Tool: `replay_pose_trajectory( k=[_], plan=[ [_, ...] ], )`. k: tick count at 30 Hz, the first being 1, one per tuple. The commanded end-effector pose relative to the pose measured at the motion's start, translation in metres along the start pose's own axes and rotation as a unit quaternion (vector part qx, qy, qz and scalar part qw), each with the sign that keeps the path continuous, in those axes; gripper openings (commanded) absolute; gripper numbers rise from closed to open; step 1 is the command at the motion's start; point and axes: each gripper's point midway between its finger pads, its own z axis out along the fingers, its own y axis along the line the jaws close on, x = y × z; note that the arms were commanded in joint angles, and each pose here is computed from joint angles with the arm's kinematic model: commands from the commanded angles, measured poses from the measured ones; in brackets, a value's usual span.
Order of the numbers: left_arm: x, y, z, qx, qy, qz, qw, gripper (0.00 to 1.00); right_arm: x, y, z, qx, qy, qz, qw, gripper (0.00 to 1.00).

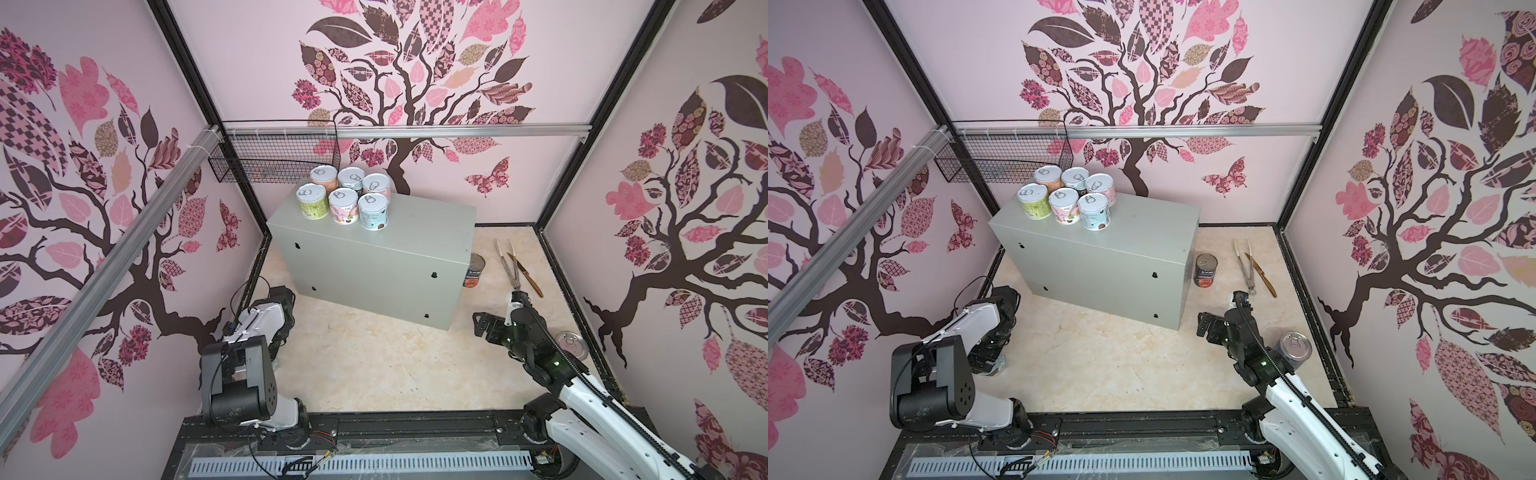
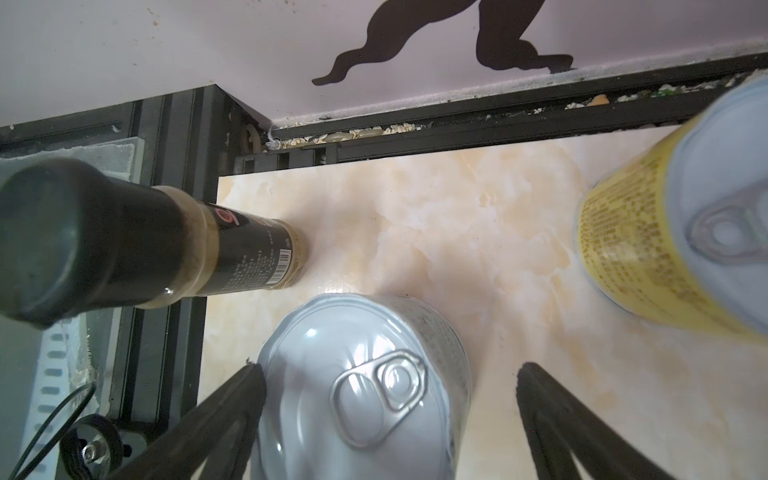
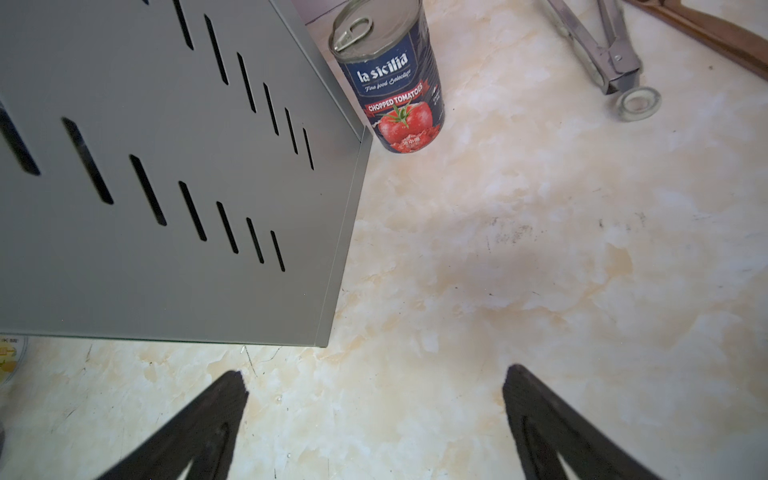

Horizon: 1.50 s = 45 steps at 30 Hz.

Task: Place and organize the canned foods onto the counter
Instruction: 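Lower the left gripper over the white-lidded can near the wall while the right gripper hovers, then descend the left gripper around the white-lidded light-blue can and close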

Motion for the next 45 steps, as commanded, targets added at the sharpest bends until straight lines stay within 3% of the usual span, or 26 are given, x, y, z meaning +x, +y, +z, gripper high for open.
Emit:
replay_pose_trajectory(
  k=[1,9,21,26,34,45],
  plan=[
    [0.017,-0.014,0.009,0.030,0.032,-0.035,0.998,0.97,-0.007,0.004,0.000,-0.009,-0.013,0.000,1.000,1.00],
    [0.003,-0.018,-0.003,0.029,0.013,-0.015,0.999,0.97,-0.007,0.006,0.001,-0.013,-0.014,-0.002,1.000,1.00],
    [-0.021,-0.021,-0.050,0.090,-0.020,-0.028,0.995,0.98,-0.005,0.006,0.001,-0.016,-0.011,0.001,1.000,1.00],
    [-0.021,-0.011,-0.048,0.084,-0.030,-0.023,0.996,0.98,-0.002,0.005,0.002,-0.019,-0.006,0.002,1.000,1.00],
    [-0.001,-0.003,-0.023,0.082,0.012,-0.035,0.996,0.98,0.001,0.004,0.001,-0.019,-0.003,0.002,1.000,1.00],
    [0.014,-0.015,-0.006,0.087,0.043,-0.027,0.995,0.98,0.004,0.002,0.003,-0.016,0.000,0.002,1.000,1.00]
  ],
)
